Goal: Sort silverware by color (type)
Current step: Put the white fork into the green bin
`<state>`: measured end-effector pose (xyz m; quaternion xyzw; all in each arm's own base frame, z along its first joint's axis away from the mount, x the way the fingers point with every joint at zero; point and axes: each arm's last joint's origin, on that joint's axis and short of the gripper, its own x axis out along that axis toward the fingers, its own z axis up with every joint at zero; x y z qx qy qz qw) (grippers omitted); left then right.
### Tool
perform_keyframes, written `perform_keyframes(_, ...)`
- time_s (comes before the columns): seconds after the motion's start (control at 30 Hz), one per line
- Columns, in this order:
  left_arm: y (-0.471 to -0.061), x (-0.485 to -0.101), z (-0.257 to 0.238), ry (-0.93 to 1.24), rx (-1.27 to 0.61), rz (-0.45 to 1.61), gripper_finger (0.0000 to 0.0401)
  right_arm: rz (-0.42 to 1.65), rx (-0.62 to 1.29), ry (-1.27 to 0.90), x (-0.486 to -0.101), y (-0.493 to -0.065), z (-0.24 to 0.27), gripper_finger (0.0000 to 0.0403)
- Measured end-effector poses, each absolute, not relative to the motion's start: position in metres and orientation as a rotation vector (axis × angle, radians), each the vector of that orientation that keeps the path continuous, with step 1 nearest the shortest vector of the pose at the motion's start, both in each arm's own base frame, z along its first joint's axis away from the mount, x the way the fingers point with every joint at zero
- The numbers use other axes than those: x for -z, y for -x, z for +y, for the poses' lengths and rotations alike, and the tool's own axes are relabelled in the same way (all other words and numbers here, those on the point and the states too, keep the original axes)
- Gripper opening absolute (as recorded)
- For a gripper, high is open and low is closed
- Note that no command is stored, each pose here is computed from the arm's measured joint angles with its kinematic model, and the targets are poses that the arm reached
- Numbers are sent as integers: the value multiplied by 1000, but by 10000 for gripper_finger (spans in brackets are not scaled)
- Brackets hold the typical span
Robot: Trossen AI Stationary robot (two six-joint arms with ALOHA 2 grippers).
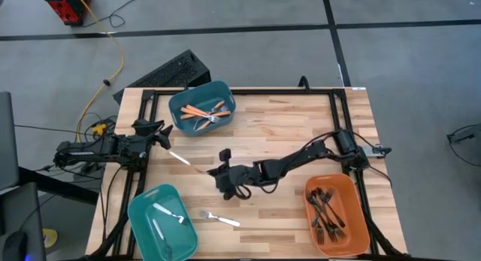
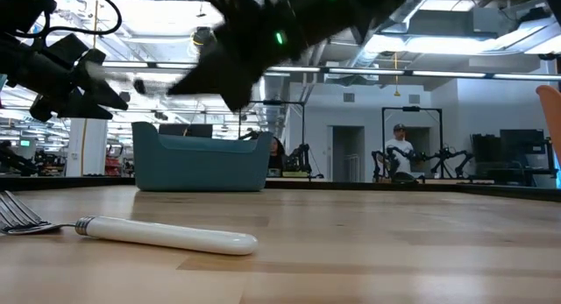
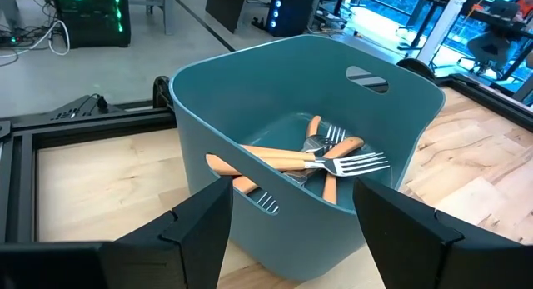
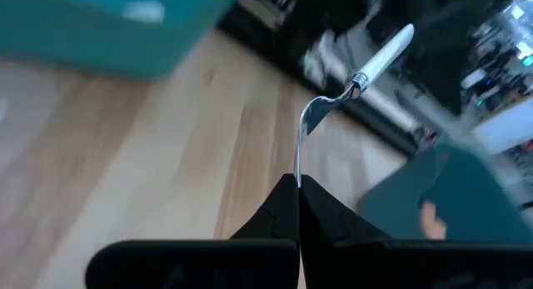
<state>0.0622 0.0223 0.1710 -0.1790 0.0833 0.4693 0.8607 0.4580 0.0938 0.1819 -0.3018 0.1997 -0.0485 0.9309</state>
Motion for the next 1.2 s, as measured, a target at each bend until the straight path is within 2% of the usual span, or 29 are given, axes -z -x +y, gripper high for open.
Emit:
perform_keyframes(0.37, -62, -171, 22, 375, -985, 175, 235, 322, 94, 719, -216, -460, 139, 15)
perform_keyframes(0.57, -62, -171, 22, 368, -986, 177, 235, 264, 82, 705, -229, -461, 149, 15)
perform_keyframes(0.73, -62, -171, 22, 368, -987, 177, 235, 100, -81, 620, -240, -464, 153, 15)
perform_keyframes(0.83, -62, -171, 22, 367, -989, 174, 235, 36, -114, 580, -243, -466, 155, 15)
perform_keyframes(1.2, -62, -171, 22, 367, -990, 172, 235, 49, -155, 440, -233, -466, 166, 15)
